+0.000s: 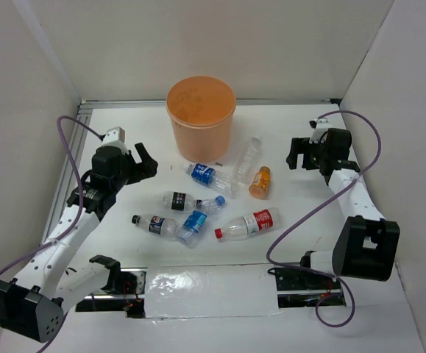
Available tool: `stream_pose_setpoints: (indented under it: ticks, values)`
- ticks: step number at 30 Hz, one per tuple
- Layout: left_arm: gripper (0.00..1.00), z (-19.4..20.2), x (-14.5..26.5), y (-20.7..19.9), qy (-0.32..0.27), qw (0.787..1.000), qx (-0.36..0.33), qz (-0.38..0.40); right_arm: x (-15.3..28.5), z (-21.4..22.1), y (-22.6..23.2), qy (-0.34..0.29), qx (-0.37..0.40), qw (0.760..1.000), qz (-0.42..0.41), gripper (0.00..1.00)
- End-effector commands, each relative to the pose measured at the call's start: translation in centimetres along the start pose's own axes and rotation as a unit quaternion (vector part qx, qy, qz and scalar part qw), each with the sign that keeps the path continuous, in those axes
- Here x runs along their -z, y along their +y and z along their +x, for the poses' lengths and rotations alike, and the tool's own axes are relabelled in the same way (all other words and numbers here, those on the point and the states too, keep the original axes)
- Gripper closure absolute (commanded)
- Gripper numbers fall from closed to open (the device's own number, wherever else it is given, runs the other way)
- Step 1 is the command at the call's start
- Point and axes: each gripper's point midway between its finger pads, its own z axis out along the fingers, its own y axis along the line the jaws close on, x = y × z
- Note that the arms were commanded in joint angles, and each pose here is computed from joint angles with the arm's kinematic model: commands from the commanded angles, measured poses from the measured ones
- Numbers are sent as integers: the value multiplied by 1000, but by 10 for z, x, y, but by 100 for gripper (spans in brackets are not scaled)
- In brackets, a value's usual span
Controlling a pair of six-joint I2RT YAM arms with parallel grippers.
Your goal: Put the plastic bottles in the bin
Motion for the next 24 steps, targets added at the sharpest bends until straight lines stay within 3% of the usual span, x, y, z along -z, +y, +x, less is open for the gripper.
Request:
stream_pose_setpoints:
  ticks: [1, 12, 13, 15, 16, 17, 18, 20, 21, 24]
  values:
    - [0, 21, 8, 0, 43, 999, 22, 6, 8, -19, -4, -13, -1, 1000, 12, 0]
    - [0, 55, 29, 22, 80, 991, 91, -50, 2, -4, 13, 18, 31, 996, -79, 0]
    - [4, 61, 31, 27, 90, 988, 102, -65, 4, -2, 17, 15, 37, 995, -89, 12]
    - [11, 64, 35, 29, 95, 986, 111, -80, 2, -3, 21, 8, 40, 994, -100, 56]
    - [16, 66, 38, 27, 103, 984, 120, -83, 2, -1, 23, 8, 33, 994, -104, 67]
    - [26, 70, 37, 31, 109, 981, 126, -96, 2, -1, 25, 7, 33, 993, -111, 69]
    - [45, 72, 39, 31, 112, 980, 130, -100, 2, -1, 25, 7, 33, 993, -111, 61]
    - [48, 83, 38, 34, 123, 975, 146, -115, 0, 3, 30, 14, 37, 992, -123, 30]
    - [37, 96, 35, 34, 142, 970, 152, -127, 1, 5, 30, 17, 41, 991, -124, 18]
    - [10, 126, 44, 47, 194, 948, 165, -192, -2, 7, 34, 22, 42, 991, -129, 15]
